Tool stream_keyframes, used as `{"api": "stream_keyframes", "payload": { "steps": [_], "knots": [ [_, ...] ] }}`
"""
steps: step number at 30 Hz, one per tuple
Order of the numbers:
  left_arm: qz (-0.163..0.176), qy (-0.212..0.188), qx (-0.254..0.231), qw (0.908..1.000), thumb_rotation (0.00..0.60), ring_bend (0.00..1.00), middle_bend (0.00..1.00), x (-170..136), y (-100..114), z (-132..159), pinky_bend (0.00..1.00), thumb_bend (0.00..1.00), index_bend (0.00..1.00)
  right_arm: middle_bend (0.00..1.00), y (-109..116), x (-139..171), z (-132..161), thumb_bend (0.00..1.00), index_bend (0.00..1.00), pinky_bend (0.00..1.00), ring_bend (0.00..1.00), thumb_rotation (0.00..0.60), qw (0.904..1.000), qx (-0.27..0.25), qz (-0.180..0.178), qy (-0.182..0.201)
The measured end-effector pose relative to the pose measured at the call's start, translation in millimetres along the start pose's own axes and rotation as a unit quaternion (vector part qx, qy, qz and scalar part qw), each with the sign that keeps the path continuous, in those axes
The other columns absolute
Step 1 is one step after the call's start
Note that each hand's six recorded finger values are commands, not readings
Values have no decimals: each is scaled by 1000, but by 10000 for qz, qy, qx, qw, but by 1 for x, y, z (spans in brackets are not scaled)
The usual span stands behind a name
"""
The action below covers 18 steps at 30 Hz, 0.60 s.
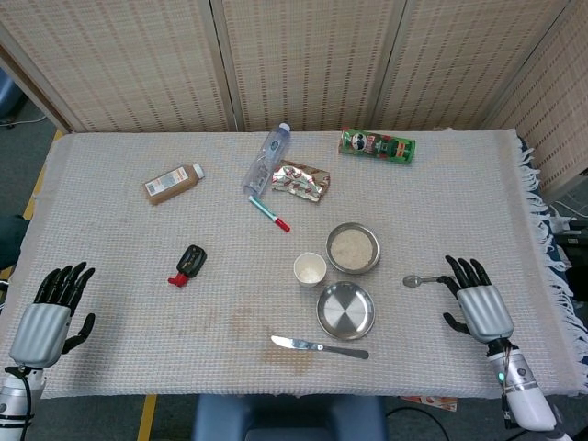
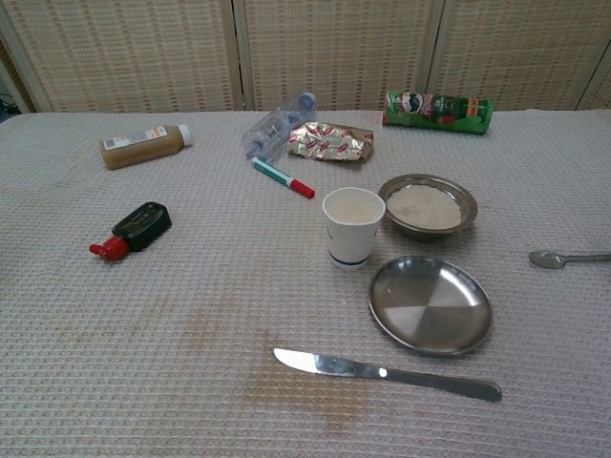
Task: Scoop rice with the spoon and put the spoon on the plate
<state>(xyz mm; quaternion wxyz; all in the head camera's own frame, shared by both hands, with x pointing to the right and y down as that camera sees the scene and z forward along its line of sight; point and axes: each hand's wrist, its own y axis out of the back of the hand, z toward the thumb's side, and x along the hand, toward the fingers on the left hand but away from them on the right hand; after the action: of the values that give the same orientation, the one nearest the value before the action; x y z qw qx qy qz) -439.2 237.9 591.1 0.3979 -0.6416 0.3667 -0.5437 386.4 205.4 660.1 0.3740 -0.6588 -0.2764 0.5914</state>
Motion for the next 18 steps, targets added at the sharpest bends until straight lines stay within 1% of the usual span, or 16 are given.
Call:
{"api": "stream_keyframes", "payload": {
  "steps": [1,4,10,14,18],
  "knots": [
    [-5,-19,-9,10000,600,0,0,0,0,1,73,446,0,0,-5,-8,1,219,446,0,0,600,10000,25,73,-25],
    [-34,-70,4,10000,600,0,0,0,-1,3,73,446,0,0,-14,-27,5,230,455,0,0,600,9996,156,236,-48],
    [-114,-24,22,9999,600,0,0,-1,-3,0,73,446,0,0,-22,-56,1,236,466,0,0,600,9989,298,277,-223],
    [-133,-20,13,9999,600,0,0,-1,-3,-1,74,446,0,0,-23,-66,-6,235,473,0,0,600,9987,251,261,-367],
    [-137,-39,4,9999,600,0,0,0,-3,0,75,445,0,0,-27,-73,-12,237,479,0,0,600,9980,265,337,-459]
  ]
}}
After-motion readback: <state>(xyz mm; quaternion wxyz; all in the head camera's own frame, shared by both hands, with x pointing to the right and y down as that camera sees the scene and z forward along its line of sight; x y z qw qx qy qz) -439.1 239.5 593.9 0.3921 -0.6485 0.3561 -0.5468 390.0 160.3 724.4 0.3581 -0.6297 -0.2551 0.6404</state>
